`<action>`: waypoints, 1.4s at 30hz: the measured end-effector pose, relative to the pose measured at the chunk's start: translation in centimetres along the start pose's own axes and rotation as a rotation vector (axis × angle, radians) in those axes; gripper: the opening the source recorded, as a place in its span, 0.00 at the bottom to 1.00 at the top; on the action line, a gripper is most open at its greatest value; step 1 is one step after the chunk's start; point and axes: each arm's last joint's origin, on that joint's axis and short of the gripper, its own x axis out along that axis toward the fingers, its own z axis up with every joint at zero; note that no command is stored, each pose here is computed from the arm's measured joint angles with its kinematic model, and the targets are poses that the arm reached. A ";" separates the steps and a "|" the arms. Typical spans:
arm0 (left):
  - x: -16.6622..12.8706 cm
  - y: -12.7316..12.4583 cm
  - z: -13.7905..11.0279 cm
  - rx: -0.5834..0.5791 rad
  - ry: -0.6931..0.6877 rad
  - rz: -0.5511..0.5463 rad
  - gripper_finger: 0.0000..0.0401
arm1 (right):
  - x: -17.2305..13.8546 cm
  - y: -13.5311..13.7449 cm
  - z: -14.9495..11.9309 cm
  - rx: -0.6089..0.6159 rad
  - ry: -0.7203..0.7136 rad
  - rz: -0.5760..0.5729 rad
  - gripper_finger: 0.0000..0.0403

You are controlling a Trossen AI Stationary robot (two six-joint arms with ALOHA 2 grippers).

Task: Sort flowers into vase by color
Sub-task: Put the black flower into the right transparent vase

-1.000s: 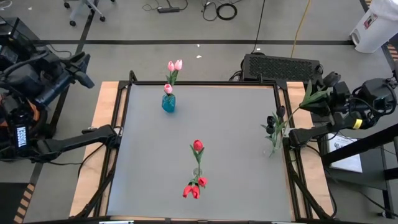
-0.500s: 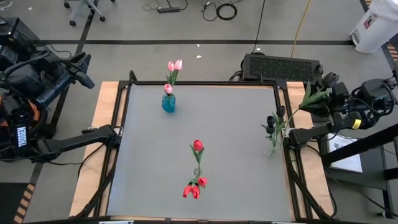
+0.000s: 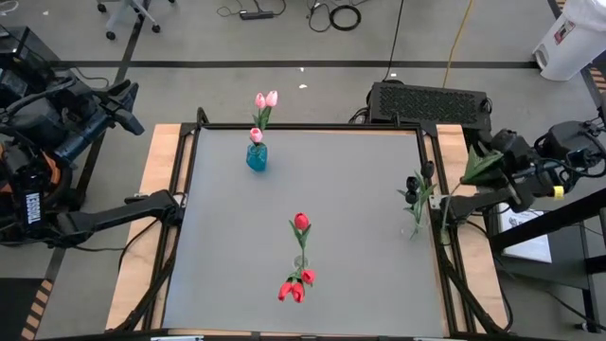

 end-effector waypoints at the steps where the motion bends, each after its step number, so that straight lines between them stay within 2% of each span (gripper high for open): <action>1: 0.0 0.0 0.0 0.000 0.000 0.000 0.26 | 0.0 0.0 0.0 -0.011 0.005 0.016 0.00; 12: 0.0 0.0 0.0 0.000 0.000 0.000 0.26 | -0.8 -0.1 -1.0 -0.228 0.061 0.035 0.00; 25: 0.0 0.0 0.0 0.000 0.000 0.000 0.26 | -1.4 -0.2 -1.9 -0.320 0.113 0.051 0.00; 38: 0.0 0.0 0.0 0.000 0.000 0.000 0.26 | -1.3 -0.2 -1.7 -0.299 0.096 0.063 0.00; 42: 0.0 0.0 0.0 0.000 0.000 0.000 0.26 | -1.3 -0.2 -1.7 -0.356 0.091 0.082 0.00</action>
